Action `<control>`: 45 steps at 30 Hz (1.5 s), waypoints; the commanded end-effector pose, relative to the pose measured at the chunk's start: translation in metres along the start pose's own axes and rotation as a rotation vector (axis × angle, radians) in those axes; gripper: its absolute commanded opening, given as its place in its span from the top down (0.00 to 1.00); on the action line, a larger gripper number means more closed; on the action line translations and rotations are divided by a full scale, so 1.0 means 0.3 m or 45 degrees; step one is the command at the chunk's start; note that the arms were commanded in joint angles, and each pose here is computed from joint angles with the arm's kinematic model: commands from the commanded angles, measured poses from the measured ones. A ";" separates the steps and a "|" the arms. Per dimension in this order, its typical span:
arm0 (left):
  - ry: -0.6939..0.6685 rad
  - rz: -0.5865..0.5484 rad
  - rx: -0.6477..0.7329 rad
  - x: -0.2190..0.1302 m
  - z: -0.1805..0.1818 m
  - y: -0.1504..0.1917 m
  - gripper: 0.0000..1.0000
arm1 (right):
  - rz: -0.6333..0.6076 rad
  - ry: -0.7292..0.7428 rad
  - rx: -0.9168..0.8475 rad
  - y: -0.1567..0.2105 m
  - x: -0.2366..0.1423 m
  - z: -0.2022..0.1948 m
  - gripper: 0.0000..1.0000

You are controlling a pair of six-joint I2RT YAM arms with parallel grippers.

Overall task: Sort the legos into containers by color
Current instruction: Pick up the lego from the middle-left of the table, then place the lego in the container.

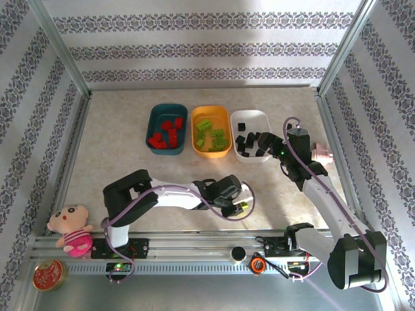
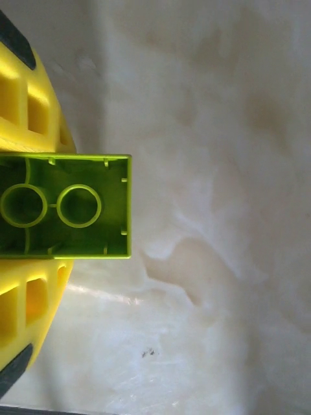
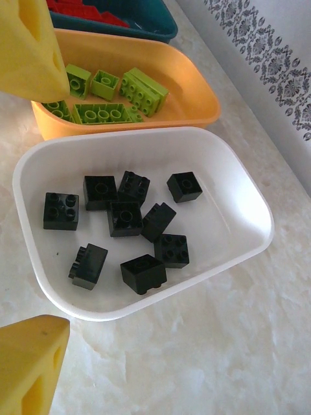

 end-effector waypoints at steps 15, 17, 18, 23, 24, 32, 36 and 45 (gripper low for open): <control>-0.423 -0.754 -0.875 -0.403 0.581 -0.245 0.91 | 0.092 -0.050 -0.014 0.098 0.017 0.011 0.15; -0.423 -0.722 -0.927 -0.381 0.635 -0.276 0.91 | 0.112 -0.053 -0.034 0.117 0.020 0.017 0.14; -0.419 -0.709 -0.938 -0.364 0.656 -0.293 0.91 | 0.120 -0.052 -0.043 0.127 0.021 0.020 0.14; -0.443 -0.629 -0.954 -0.270 0.721 -0.347 0.89 | 0.154 -0.044 -0.055 0.163 0.028 0.015 0.14; -0.457 -0.617 -0.961 -0.258 0.737 -0.357 0.87 | 0.153 -0.044 -0.055 0.166 0.026 0.014 0.14; -0.472 -0.611 -0.990 -0.229 0.785 -0.382 0.36 | 0.145 -0.038 -0.067 0.166 0.009 0.012 0.13; -0.445 -0.711 -0.957 -0.317 0.749 -0.408 0.22 | 0.124 -0.040 -0.067 0.160 -0.006 0.014 0.05; -0.419 -0.982 -0.900 -0.588 0.624 -0.316 0.00 | 0.037 -0.052 -0.110 0.147 -0.056 0.020 0.02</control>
Point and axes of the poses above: each hand's point on the last joint's axis, 136 mm out from that joint toward the fingers, its own x axis out along the fingers, its own z axis along the line the jaws close on, y = z × x, the point moved 9 cm from there along -x, back along the fingers, and after that the axes turned 12 degrees about -x, right-handed, at the moved point
